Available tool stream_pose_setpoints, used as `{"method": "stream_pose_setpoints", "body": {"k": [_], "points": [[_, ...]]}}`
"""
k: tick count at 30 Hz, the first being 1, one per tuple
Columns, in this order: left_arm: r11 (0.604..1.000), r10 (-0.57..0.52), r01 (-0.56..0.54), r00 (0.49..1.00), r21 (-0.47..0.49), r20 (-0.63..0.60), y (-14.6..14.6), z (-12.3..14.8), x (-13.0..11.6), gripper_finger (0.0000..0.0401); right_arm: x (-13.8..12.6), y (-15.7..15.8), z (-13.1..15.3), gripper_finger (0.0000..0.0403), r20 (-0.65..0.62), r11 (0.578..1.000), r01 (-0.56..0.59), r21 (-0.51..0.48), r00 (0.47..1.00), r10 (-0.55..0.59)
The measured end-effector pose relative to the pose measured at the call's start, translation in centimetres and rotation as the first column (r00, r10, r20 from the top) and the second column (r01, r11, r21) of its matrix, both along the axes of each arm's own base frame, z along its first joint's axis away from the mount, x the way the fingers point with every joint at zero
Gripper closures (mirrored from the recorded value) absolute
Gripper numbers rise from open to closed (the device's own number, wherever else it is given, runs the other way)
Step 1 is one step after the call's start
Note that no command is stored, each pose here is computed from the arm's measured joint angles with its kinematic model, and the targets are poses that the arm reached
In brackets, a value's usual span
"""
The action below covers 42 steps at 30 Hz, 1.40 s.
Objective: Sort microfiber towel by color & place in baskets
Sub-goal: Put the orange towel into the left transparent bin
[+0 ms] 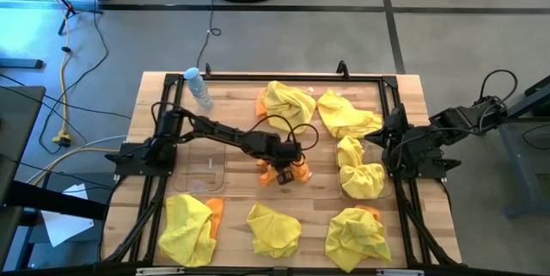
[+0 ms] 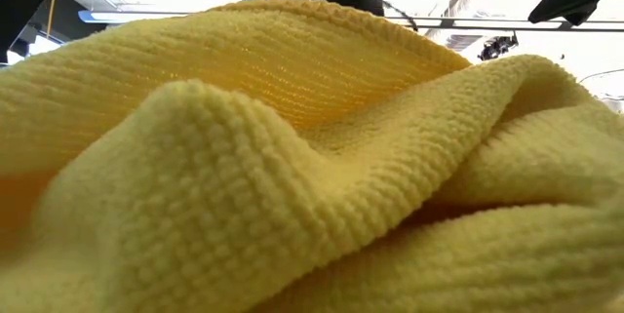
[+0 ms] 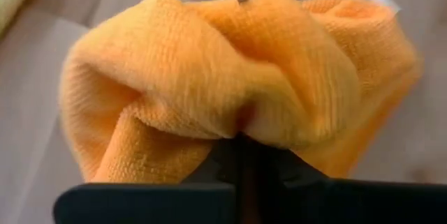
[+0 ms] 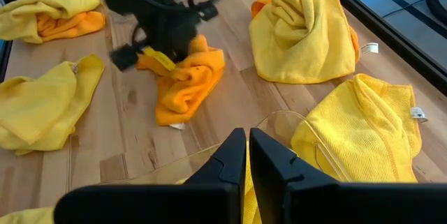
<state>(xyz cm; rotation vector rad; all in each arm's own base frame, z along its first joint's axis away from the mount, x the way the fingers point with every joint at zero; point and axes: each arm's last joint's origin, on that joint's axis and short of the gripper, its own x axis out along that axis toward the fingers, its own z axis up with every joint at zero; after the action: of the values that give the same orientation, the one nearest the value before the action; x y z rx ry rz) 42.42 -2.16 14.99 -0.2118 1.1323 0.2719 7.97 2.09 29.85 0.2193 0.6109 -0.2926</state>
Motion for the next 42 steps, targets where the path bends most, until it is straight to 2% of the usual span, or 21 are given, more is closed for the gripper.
{"method": "stream_pose_setpoints", "body": {"k": [6,12,16,20,26,31,37,42], "points": [[0.999,-0.006,0.000,0.992,0.048,0.126,-1.0,6.9,-2.0,0.0399,0.0,0.0,0.0,0.0387,0.000,1.000,0.000,0.000,1.000,0.000],[0.992,-0.016,-0.019,0.962,0.126,0.273,-2.3,14.9,-6.4,0.0400,0.1,0.1,0.0,0.0387,0.007,1.000,0.013,0.018,1.000,-0.013],[0.986,-0.037,-0.015,0.952,0.166,0.304,-2.9,18.4,-10.0,0.0400,0.4,0.1,0.0,0.0387,0.012,1.000,0.021,0.018,1.000,-0.021],[0.976,-0.026,-0.024,0.974,0.214,0.227,-3.1,20.3,-14.1,0.0400,1.0,0.4,0.2,0.0387,0.032,1.000,0.009,0.012,0.999,-0.009],[0.971,0.079,-0.082,0.997,0.223,0.022,-2.8,21.2,-19.8,0.0401,2.2,0.9,0.2,0.0387,0.037,0.999,0.017,-0.039,0.999,-0.016],[0.963,0.122,-0.094,0.988,0.254,-0.096,-2.3,21.0,-22.4,0.0401,3.2,1.3,0.0,0.0387,0.034,0.996,0.056,-0.064,0.998,-0.054],[0.970,0.126,-0.087,0.978,0.227,-0.164,-1.5,16.8,-24.9,0.0401,4.1,1.6,0.0,0.0387,0.061,0.994,0.086,-0.061,0.995,-0.082],[0.990,0.088,-0.077,0.992,0.114,-0.095,-0.7,12.7,-26.3,0.0401,4.5,1.7,0.4,0.0387,0.130,0.989,0.145,-0.006,0.981,-0.143]]}}
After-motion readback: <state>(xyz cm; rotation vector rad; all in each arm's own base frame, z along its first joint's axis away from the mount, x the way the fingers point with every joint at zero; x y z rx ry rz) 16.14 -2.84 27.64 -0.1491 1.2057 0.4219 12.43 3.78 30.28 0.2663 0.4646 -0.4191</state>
